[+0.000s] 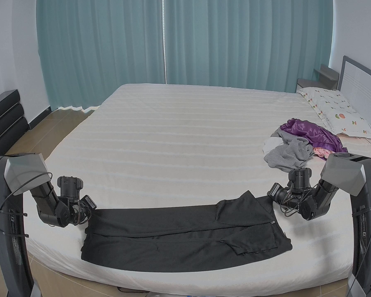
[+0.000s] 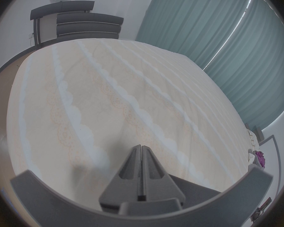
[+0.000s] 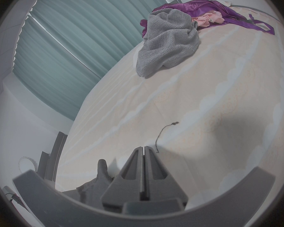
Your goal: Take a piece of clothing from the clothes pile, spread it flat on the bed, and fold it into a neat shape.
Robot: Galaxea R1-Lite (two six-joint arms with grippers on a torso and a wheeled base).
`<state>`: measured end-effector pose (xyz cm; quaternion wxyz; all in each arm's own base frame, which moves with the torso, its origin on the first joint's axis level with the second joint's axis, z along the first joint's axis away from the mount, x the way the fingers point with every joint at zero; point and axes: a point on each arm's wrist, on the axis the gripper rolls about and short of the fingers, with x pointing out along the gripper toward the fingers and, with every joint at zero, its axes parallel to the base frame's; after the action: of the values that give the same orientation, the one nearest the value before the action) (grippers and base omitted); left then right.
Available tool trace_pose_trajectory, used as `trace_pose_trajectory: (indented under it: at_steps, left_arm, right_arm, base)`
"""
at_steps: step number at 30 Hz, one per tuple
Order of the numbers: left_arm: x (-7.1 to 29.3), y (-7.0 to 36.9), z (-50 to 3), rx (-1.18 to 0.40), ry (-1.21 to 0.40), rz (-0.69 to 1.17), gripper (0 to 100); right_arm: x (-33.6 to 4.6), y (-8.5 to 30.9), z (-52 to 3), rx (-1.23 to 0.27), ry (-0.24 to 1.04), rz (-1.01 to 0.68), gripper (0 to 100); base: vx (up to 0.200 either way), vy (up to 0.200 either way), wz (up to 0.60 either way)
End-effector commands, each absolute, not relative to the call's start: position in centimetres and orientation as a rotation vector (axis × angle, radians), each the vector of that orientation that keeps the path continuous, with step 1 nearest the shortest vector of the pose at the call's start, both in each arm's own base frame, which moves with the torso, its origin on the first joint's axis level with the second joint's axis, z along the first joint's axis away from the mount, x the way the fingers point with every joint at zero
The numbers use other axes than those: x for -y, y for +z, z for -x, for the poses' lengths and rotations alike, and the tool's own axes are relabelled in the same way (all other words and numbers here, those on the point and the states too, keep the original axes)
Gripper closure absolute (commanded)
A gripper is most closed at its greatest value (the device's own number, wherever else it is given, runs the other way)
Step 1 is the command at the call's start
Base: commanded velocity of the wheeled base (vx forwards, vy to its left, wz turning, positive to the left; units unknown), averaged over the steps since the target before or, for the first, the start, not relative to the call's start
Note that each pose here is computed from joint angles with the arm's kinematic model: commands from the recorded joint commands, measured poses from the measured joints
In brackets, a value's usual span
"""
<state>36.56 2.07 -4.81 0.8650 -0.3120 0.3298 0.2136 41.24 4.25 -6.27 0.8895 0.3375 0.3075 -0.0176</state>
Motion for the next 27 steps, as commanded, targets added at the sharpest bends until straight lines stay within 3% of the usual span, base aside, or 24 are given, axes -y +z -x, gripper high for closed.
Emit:
trace_pose_trajectory:
  at_steps: [1, 6, 7, 8, 17, 21, 27]
  left_arm:
    - [-2.1, -4.9, -36.5, -0.692, 0.45, 0.653, 100]
    - [-2.0, -4.8, -36.4, -0.695, 0.448, 0.652, 100]
    - [-2.0, -4.8, -36.4, -0.694, 0.447, 0.652, 0]
    - [-2.0, -4.8, -36.4, -0.693, 0.448, 0.654, 0]
    - [-2.3, -4.5, -36.4, -0.688, 0.448, 0.673, 0]
    - [-2.7, -3.7, -36.4, -0.661, 0.46, 0.754, 0]
    - [-3.8, -2.8, -35.6, -0.668, 0.432, 0.813, 0]
  right_arm:
    - [-4.1, -6.1, -41.3, -0.624, -0.033, -0.704, 100]
    - [-4.1, -6.1, -41.4, -0.622, -0.032, -0.702, 100]
    - [-4.1, -6.1, -41.3, -0.624, -0.033, -0.702, 100]
    - [-4.1, -6.1, -41.3, -0.622, -0.033, -0.704, 0]
    - [-3.9, -3.0, -40.1, -0.511, 0.048, -0.722, 0]
    - [-4.5, -0.8, -37.6, -0.554, 0.206, -0.683, 0]
    - [-5.5, -2.6, -36.7, -0.635, 0.286, -0.59, 0]
  base:
    - [0.0, 0.0, 0.0]
    - [0.0, 0.0, 0.0]
    - [0.0, 0.0, 0.0]
    - [0.0, 0.0, 0.0]
    - [0.0, 0.0, 0.0]
    - [0.0, 0.0, 0.0]
    - [0.0, 0.0, 0.0]
